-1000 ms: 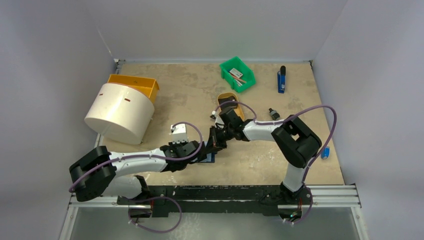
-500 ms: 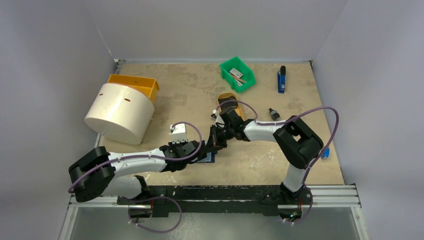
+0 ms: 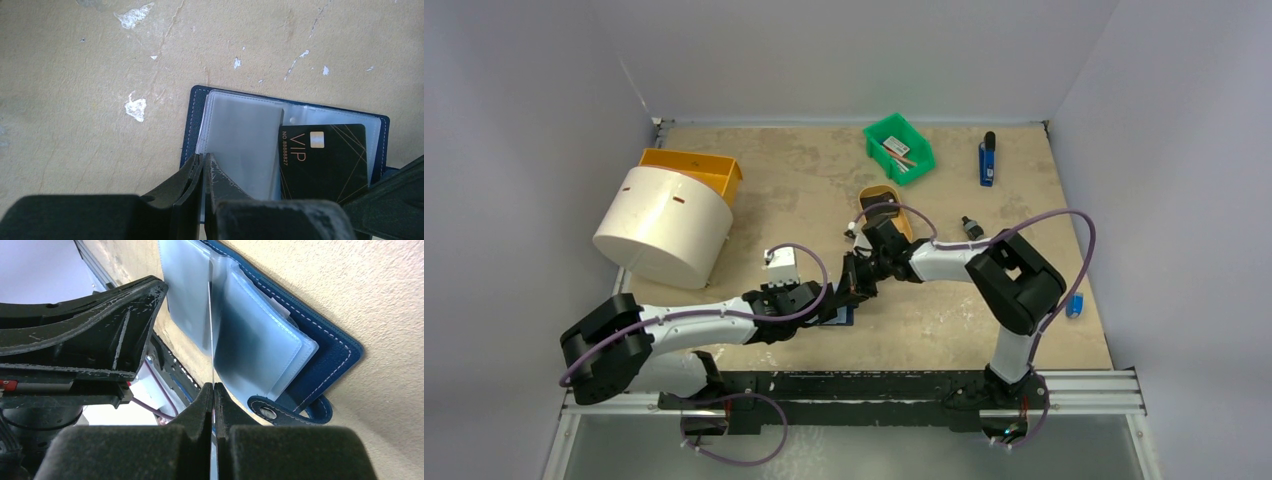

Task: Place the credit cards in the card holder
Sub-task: Insert the credit card into the card holder.

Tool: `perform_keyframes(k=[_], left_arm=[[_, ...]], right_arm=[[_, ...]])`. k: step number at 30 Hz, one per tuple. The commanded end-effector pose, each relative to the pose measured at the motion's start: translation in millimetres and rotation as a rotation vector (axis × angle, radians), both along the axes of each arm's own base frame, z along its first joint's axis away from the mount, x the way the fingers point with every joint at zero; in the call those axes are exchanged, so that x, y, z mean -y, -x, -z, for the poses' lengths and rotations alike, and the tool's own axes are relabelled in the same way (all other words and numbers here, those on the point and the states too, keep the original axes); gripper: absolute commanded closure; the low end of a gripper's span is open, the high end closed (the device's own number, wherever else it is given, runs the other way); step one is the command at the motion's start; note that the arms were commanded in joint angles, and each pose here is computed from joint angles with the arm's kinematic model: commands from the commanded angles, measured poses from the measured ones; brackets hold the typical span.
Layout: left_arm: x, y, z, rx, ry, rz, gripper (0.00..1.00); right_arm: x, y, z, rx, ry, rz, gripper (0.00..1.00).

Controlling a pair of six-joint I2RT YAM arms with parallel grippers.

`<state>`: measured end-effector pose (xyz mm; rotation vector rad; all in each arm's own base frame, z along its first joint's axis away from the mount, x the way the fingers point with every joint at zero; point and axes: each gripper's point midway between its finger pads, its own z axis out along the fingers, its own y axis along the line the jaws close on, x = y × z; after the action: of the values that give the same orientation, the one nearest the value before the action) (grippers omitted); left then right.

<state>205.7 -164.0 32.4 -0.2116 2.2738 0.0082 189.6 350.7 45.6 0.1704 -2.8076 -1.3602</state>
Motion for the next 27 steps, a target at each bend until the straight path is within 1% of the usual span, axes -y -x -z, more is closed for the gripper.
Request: perform_keyframes(k=[1,7,15,22,27], left_arm=[[2,-4,-6,0.029,0.042,-0.024,0.95],[2,-3,-6,0.026,0.041,-0.022,0.95],[2,-3,-5,0.023,0.041,-0.02,0.96],[1,-2,-4,0.02,0.039,-0.021,0.96],[-4,-3,-14,0.04,0.038,-0.033,0.96]], right_arm=[[-11,-2,-10,0.007,-0.052,-0.039,1.0],[-15,0,-9,-0.005,-0.068,-0.044,1.0],[-26,-7,-13,-0.011,-0.119,-0.024,1.0],[-28,-12,-6,-0.022,-0.115,-0.002,1.0],[-26,-15,0,-0.019,-0.089,0.027,1.0]])
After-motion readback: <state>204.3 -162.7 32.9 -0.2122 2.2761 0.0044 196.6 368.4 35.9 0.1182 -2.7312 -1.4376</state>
